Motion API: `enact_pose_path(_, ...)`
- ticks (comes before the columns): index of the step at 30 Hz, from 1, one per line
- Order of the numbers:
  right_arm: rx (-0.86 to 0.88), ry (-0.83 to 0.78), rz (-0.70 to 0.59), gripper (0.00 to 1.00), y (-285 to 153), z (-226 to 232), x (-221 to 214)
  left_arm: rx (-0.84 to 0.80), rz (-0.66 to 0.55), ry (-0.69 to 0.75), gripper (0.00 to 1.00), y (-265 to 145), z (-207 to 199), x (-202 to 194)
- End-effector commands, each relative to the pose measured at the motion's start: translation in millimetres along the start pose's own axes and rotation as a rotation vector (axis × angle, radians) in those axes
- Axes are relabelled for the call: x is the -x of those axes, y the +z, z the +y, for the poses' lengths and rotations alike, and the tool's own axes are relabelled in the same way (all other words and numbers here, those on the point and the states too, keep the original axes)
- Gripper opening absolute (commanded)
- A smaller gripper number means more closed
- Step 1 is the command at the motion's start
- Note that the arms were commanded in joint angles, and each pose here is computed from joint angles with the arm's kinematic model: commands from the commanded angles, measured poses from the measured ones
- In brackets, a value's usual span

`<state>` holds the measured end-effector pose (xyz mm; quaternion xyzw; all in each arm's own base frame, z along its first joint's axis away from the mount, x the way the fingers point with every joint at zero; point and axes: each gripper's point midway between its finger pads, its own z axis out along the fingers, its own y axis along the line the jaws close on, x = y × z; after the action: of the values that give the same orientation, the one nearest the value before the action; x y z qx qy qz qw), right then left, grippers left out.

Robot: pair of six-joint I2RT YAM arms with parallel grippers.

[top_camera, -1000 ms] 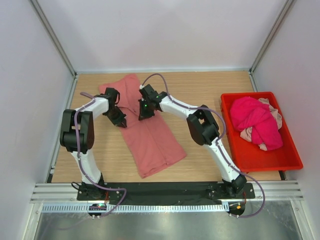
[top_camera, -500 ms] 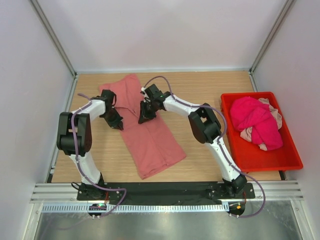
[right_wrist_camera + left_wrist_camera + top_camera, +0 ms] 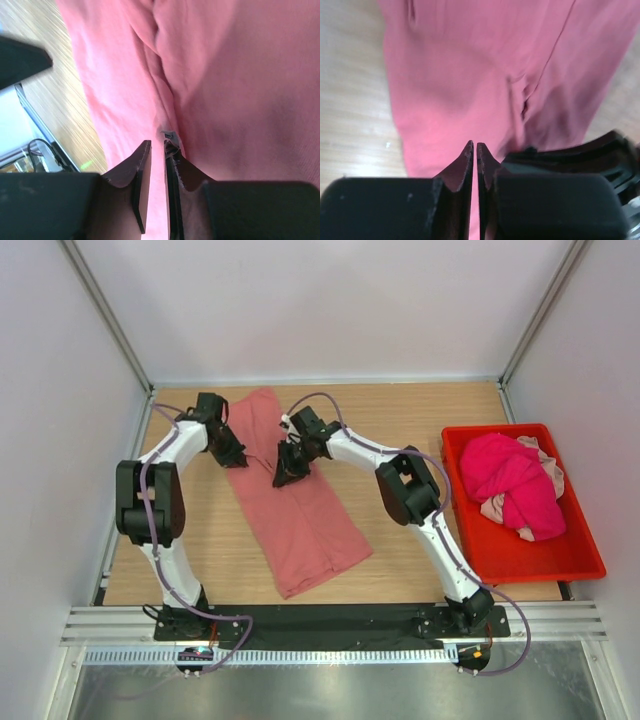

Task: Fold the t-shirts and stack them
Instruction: Fold the tshirt

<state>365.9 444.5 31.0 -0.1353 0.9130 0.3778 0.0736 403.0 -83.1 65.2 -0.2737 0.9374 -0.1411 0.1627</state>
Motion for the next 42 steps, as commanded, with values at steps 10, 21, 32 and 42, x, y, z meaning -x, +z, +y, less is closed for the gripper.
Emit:
enact_pose_path(10,0.024,-0.092,-0.265,0.23,11,46,69,0.063,0.042,-0.094,0.04,17,29,8)
enact_pose_path(21,-0.140,-0.132,-0.403,0.11,17,38,86,0.074,0.063,-0.096,0.04,20,38,1)
enact_pose_path(32,-0.244,-0.135,-0.437,0.11,15,15,95,0.148,0.106,-0.101,0.02,27,55,-10)
enact_pose_path(42,-0.277,-0.110,-0.465,0.12,0,-11,113,0.221,0.122,-0.123,0.00,31,82,-9)
